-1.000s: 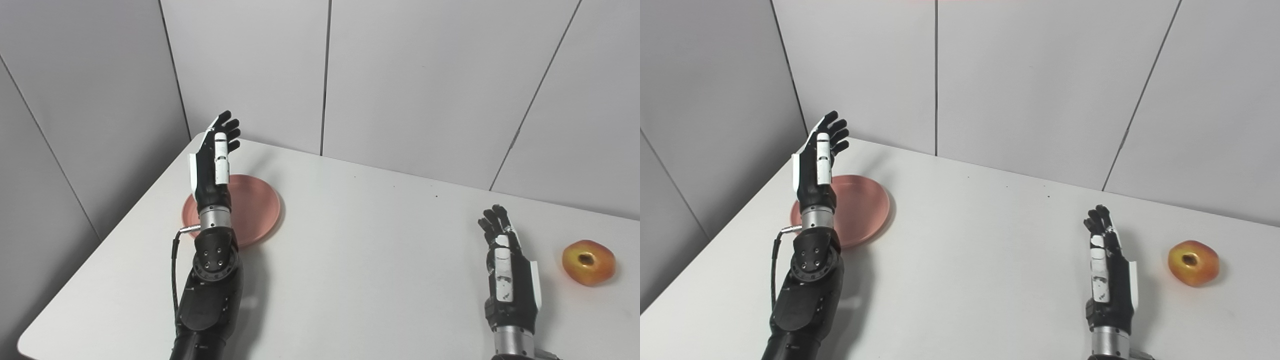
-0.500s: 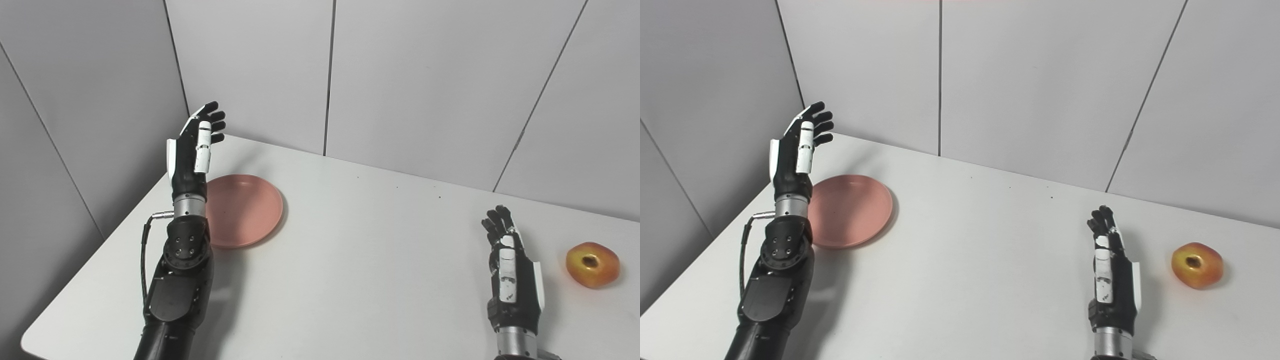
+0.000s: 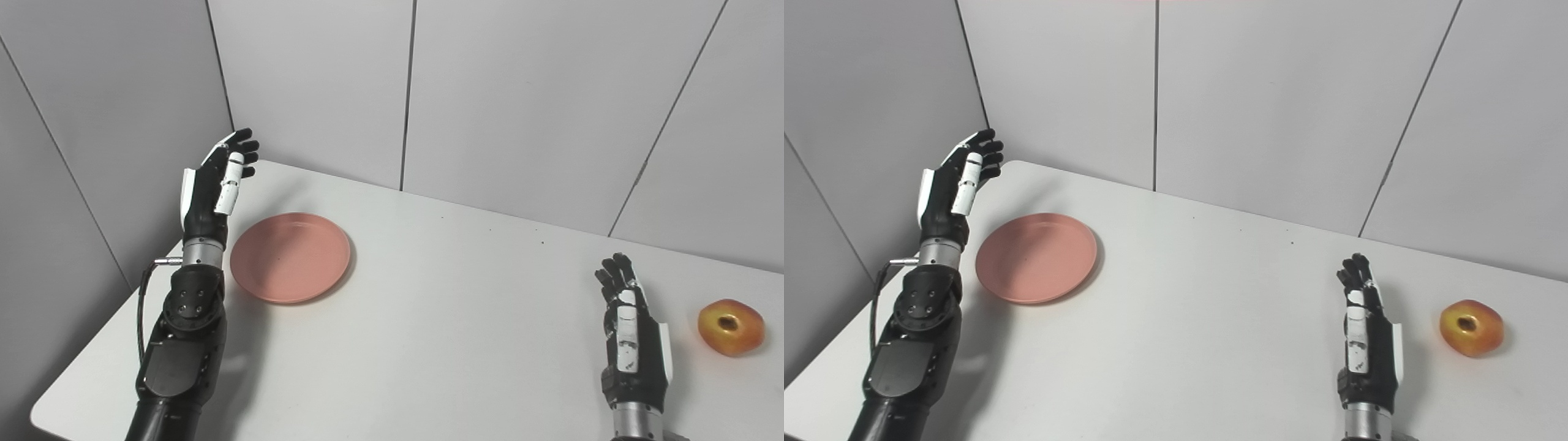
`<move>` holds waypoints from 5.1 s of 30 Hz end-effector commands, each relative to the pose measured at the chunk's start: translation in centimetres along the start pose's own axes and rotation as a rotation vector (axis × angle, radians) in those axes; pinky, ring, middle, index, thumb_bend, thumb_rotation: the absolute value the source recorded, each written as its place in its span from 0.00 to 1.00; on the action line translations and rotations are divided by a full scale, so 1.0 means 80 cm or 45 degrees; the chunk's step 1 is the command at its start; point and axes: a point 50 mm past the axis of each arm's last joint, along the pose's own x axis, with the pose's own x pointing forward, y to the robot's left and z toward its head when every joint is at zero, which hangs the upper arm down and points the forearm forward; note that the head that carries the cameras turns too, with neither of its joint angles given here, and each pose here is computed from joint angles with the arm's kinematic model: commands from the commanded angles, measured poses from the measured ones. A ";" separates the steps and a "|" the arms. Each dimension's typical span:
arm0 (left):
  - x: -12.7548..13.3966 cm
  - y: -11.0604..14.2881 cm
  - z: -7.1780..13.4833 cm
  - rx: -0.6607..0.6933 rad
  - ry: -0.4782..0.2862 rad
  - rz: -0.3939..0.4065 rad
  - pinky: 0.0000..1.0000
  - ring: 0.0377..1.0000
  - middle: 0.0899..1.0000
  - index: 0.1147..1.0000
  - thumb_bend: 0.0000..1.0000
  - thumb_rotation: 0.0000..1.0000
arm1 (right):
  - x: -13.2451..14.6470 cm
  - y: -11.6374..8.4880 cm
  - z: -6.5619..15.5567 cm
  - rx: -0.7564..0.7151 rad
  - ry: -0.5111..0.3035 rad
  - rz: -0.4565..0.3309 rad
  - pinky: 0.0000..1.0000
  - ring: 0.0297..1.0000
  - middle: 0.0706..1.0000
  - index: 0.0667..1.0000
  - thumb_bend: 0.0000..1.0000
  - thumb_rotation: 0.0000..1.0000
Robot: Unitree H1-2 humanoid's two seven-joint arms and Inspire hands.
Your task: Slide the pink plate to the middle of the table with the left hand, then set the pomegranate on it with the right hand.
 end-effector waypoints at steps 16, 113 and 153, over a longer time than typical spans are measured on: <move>0.018 0.017 -0.041 -0.088 0.035 0.057 0.71 0.76 0.76 0.73 0.28 0.88 | -0.028 -0.020 -0.028 -0.026 0.105 -0.015 1.00 0.92 0.91 0.91 0.58 0.90; -0.015 -0.137 -0.028 -0.296 0.207 -0.416 0.80 0.82 0.81 0.79 0.28 0.92 | -0.023 -0.007 -0.018 -0.039 0.095 -0.021 0.99 0.90 0.89 0.89 0.58 0.91; -0.040 -0.188 -0.002 -0.280 0.256 -0.617 0.81 0.83 0.82 0.79 0.29 0.92 | -0.016 0.019 -0.008 -0.059 0.117 -0.030 0.98 0.90 0.89 0.88 0.61 0.91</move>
